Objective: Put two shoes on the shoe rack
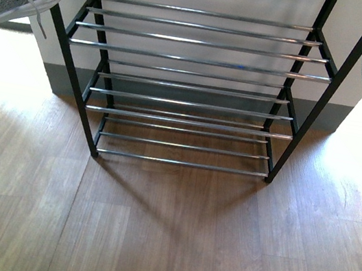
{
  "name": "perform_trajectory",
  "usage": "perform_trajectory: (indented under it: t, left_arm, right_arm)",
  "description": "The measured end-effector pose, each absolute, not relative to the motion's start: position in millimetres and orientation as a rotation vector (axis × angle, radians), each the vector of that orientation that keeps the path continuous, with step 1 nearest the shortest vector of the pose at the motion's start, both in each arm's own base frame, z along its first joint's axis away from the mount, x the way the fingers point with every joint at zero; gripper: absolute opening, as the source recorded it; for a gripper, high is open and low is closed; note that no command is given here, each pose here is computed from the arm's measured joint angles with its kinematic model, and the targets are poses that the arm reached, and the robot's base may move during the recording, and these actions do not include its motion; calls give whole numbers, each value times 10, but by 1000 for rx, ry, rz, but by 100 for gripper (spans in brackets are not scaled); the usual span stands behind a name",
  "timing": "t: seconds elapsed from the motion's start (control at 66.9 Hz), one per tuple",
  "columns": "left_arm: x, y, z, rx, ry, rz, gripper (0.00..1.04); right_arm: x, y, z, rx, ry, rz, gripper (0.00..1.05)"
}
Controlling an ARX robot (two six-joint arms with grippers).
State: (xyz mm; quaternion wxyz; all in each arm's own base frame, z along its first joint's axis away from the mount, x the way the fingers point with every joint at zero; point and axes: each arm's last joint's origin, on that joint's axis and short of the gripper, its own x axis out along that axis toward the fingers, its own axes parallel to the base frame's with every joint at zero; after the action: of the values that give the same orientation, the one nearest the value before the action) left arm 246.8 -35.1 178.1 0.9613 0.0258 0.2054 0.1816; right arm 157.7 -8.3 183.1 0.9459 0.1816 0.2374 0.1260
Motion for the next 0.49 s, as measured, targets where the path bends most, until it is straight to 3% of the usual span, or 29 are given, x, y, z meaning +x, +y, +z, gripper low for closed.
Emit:
perform_trajectory:
  t: [0.493]
  left_arm:
    - [2468, -351, 1781, 52, 416, 368, 2]
  right_arm:
    - [1577, -83, 1831, 369, 483, 256, 1]
